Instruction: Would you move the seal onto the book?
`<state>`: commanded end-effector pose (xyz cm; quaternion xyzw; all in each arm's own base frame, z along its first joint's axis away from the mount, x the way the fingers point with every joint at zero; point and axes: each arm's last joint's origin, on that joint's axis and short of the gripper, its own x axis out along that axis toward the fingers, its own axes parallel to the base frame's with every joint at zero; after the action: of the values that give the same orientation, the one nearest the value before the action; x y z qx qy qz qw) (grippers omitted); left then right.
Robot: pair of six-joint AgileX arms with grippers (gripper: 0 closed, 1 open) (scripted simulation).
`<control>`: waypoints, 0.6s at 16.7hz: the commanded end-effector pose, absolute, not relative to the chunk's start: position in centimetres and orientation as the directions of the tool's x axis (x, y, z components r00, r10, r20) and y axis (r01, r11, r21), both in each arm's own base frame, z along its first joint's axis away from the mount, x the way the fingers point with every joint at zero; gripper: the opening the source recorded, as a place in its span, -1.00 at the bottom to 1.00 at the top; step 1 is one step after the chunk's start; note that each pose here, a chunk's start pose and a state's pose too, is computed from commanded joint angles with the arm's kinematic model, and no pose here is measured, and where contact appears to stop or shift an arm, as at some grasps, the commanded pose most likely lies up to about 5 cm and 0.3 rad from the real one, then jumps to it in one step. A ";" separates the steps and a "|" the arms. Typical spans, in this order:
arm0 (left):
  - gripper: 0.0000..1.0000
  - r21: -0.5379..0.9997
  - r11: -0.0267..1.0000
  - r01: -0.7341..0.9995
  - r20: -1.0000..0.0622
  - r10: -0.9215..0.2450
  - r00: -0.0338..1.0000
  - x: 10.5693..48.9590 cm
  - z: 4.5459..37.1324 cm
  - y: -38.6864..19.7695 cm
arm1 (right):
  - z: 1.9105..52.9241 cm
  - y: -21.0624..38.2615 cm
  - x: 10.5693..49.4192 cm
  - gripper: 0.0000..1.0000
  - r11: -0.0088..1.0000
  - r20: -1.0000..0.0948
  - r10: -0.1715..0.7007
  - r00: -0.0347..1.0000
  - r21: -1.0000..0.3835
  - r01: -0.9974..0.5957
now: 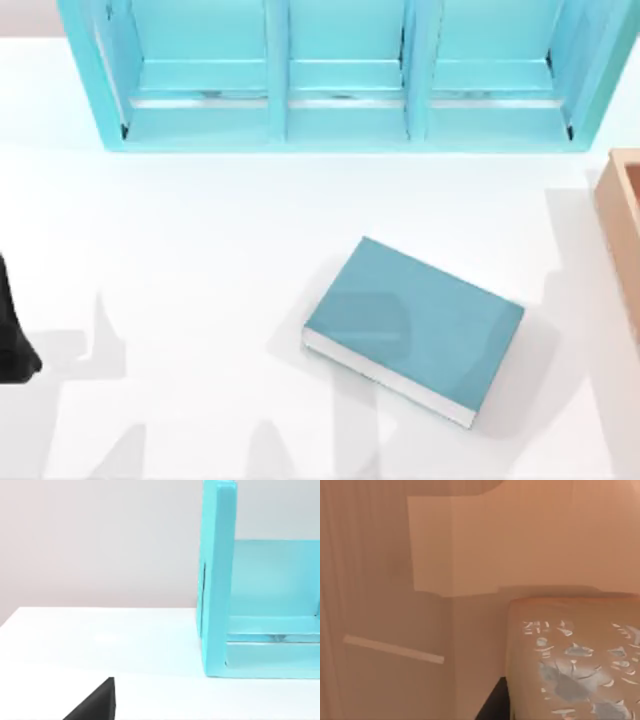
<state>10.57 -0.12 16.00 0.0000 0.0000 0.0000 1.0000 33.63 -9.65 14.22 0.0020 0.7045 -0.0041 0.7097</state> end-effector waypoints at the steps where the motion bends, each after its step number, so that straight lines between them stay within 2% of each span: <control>1: 1.00 0.000 1.000 0.000 0.000 0.000 1.000 10.6 16.0 -0.1 | 14.2 -9.6 33.6 -1.00 1.000 -1.000 -0.003 0.007 -0.003 0.009; 10: 1.00 0.000 1.000 0.000 0.000 0.000 1.000 10.6 16.0 -0.1 | 15.2 -9.7 34.2 -1.00 0.999 -0.999 -0.001 0.033 0.000 0.041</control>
<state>10.57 -0.12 16.00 0.0000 0.0000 0.0000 1.0000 34.17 -9.70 15.22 0.0143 0.6953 -0.0148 0.7184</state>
